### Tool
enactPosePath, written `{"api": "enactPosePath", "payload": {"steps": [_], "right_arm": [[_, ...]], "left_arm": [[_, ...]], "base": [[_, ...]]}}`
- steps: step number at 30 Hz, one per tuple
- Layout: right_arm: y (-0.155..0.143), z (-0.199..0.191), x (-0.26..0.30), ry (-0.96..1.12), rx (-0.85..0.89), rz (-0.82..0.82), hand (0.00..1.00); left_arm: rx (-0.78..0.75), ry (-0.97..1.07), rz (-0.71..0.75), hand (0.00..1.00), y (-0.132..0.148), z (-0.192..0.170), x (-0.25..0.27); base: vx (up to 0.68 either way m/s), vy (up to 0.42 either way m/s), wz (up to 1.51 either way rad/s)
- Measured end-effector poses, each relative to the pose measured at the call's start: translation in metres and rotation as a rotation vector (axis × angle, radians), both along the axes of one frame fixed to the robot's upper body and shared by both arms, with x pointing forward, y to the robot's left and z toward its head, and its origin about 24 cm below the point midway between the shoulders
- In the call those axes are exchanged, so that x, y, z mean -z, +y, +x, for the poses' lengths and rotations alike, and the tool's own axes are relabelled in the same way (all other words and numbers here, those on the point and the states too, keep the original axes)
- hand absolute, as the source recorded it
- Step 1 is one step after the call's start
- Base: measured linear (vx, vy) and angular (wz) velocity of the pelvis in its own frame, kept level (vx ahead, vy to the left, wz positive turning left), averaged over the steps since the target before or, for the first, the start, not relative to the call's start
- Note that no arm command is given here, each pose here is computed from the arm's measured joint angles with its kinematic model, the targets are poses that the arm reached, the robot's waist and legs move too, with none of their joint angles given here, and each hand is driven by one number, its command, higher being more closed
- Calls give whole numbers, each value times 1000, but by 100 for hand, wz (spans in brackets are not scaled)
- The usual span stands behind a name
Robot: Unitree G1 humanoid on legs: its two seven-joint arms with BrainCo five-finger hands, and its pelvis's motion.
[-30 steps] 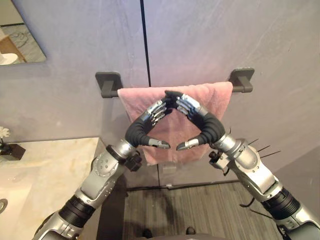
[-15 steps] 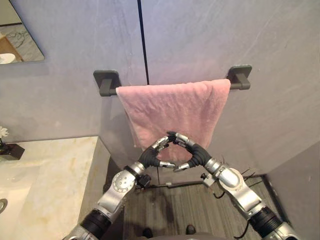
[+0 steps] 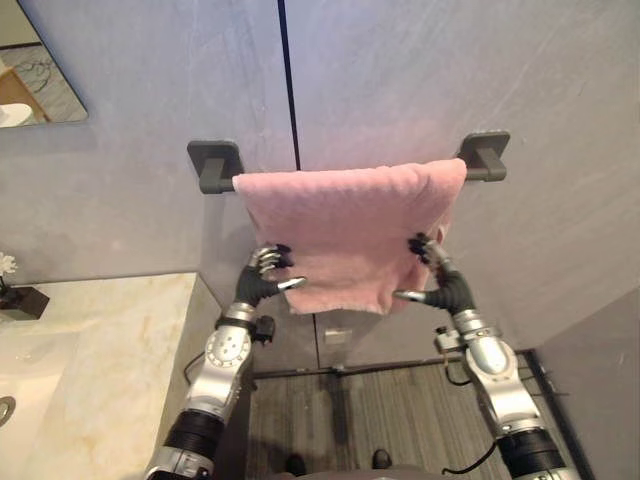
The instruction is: Organize washtable
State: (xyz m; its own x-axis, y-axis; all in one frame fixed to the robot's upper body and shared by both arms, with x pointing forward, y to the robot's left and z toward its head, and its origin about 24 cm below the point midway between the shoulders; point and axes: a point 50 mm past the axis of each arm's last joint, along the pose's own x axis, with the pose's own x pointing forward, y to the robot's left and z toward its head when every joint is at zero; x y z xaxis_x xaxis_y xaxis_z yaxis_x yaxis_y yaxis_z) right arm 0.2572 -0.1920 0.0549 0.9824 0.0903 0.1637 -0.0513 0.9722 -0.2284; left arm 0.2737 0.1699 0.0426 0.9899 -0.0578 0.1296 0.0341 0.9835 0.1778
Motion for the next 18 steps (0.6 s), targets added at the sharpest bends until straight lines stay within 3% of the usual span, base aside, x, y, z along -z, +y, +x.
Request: {"api": "enactPosePath", "payload": {"steps": [18], "right_arm": [[-42,-49,13,12,286,132,0]], "left_arm": [[-257,22,-113,0,41,-43,14]], "base": [[-2,-3,0]]}}
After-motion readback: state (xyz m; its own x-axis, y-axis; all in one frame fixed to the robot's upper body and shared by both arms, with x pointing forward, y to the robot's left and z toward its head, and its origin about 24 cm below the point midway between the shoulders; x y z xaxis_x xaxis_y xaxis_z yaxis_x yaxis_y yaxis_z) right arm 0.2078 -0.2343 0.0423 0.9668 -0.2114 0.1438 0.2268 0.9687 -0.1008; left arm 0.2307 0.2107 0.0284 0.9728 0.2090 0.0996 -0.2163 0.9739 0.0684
